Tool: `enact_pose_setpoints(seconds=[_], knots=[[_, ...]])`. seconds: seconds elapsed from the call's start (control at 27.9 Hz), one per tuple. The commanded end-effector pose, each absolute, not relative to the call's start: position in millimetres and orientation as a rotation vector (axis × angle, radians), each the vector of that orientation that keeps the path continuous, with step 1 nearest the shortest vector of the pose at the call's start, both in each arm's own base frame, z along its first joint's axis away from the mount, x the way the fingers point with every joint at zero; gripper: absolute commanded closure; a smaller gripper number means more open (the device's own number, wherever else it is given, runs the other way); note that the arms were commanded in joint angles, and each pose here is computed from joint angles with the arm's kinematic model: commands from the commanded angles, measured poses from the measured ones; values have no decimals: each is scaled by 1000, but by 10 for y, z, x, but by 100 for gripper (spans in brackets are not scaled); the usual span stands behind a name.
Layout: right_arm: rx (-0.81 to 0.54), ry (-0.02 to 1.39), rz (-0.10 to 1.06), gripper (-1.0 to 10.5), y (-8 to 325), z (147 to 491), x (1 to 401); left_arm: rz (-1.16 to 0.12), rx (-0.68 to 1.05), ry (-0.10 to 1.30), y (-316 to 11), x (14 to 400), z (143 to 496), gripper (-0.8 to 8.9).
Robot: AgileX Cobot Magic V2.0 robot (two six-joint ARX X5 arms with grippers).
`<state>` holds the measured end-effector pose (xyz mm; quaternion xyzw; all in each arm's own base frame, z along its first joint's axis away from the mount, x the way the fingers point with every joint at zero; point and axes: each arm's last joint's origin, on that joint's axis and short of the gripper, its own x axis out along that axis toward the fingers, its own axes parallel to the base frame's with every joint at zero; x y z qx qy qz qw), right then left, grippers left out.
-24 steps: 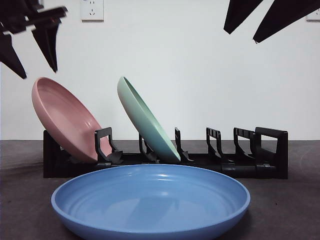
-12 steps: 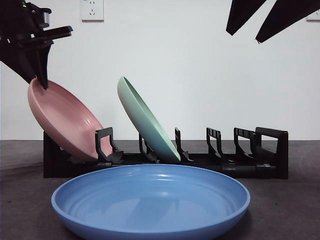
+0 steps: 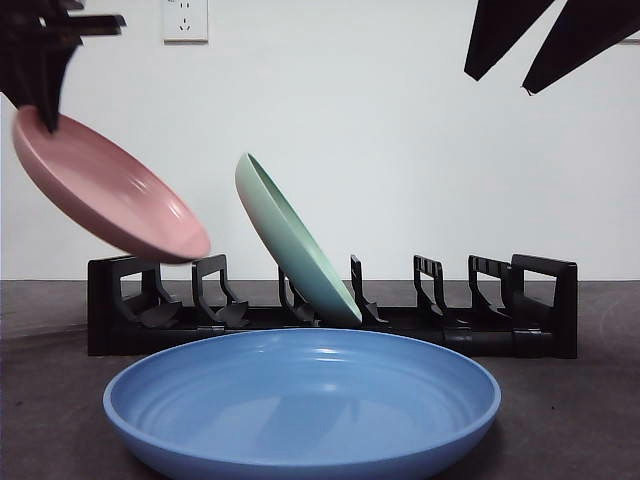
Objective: Place the plate
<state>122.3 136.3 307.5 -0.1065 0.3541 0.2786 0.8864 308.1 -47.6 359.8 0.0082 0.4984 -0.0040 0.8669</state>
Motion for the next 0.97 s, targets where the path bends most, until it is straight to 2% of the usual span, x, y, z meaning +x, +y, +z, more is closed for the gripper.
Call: enact_pose_setpoints(seconds=[0.04,0.14,0.36,0.5,0.75,0.97], knots=[[-213,738,578,641,1383,3079,1223,-12,46,1048,-444,3026,3725,796],[-214,736,574,641,1379,3082,1222,-14,58,1076,-405,2843,3815,796],[-217,718,546,641,1364,3094,1226,-19,49,1017,-357,2498,4037,797],[-220,708,530,641,1362,3099,1231,-20,42,999,-317,2233,4049,797],[-211,696,533,641,1369,3108,1237,-10,-12,1002,-238,1684,3751,797],[-209,692,533,641,1371,3112,1238,-87,-195,1005,-219,1281,3329,798]])
